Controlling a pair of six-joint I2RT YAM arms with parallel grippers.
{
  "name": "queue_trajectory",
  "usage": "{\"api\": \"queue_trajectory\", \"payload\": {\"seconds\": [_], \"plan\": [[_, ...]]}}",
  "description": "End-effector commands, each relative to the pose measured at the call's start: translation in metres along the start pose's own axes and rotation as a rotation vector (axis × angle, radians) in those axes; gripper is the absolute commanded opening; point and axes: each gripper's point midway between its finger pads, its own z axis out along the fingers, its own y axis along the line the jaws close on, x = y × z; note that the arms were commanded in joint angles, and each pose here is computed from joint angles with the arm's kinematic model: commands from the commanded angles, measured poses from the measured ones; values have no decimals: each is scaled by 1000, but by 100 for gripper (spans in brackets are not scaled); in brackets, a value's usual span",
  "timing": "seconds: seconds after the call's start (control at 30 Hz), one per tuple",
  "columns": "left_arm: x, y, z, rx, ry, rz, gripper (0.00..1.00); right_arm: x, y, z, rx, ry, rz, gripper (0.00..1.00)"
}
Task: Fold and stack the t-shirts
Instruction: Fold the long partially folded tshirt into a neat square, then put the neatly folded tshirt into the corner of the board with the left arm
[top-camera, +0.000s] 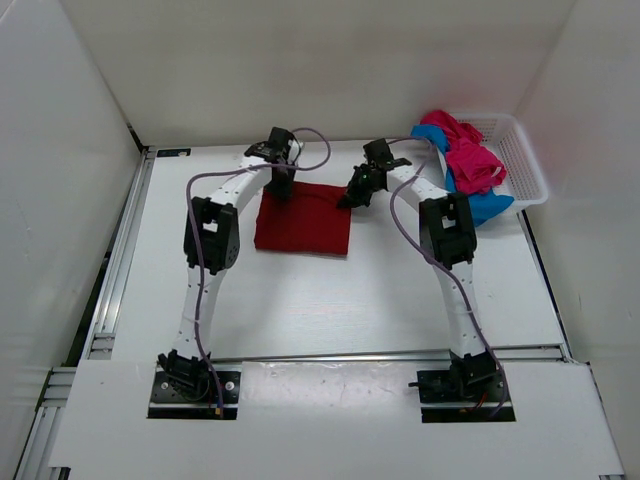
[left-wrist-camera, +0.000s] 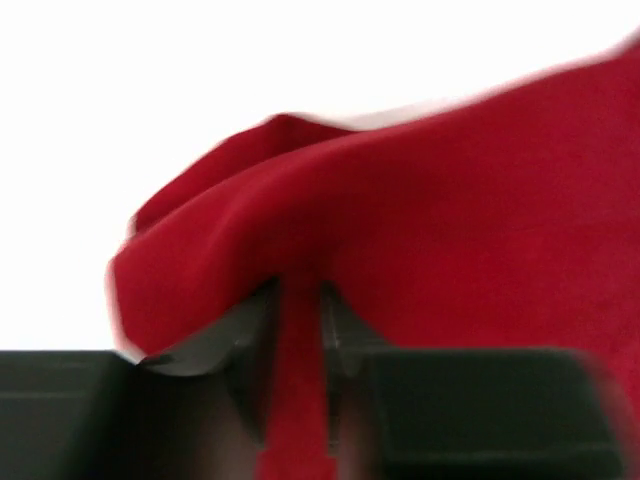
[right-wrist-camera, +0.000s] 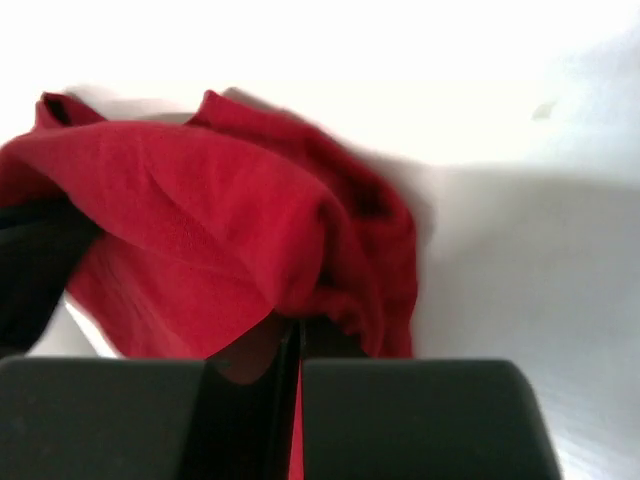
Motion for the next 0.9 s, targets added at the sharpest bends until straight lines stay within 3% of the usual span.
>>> {"api": "queue_trajectory", "payload": {"seconds": [0.0,0.07,0.1,0.23,0.3,0.4,0.47,0.57,0.7,0.87], "plan": [[-38,36,-17,-78,-115,-41,36,-56,28,-19,-59,-176,64,0],[-37,50,-17,-92,-113,-62,55,-65,27,-16,-91,-210,97,1],[-37,50,-17,-92,-113,-62,69,-69,29,-16,-98,-227,120,1],[-39,59,-31,-115,-130,-72,88,-72,35,-18,-110,-231,161,4],[-45,65,-48,-151,-157,-76,99,-73,38,-22,-115,-238,144,13],[-46,79,-78,-173,-184,-97,99,-75,47,-50,-113,-250,112,21],[-30,74,-94,-82,-166,-108,99,-75,47,-70,-95,-253,60,29],[4,57,-93,48,-82,-120,99,-40,32,-100,-7,-186,6,47],[33,55,-75,129,19,-158,99,3,17,-141,36,-157,-54,52],[47,34,-62,312,91,-201,99,35,-3,-151,58,-61,-111,52]]}}
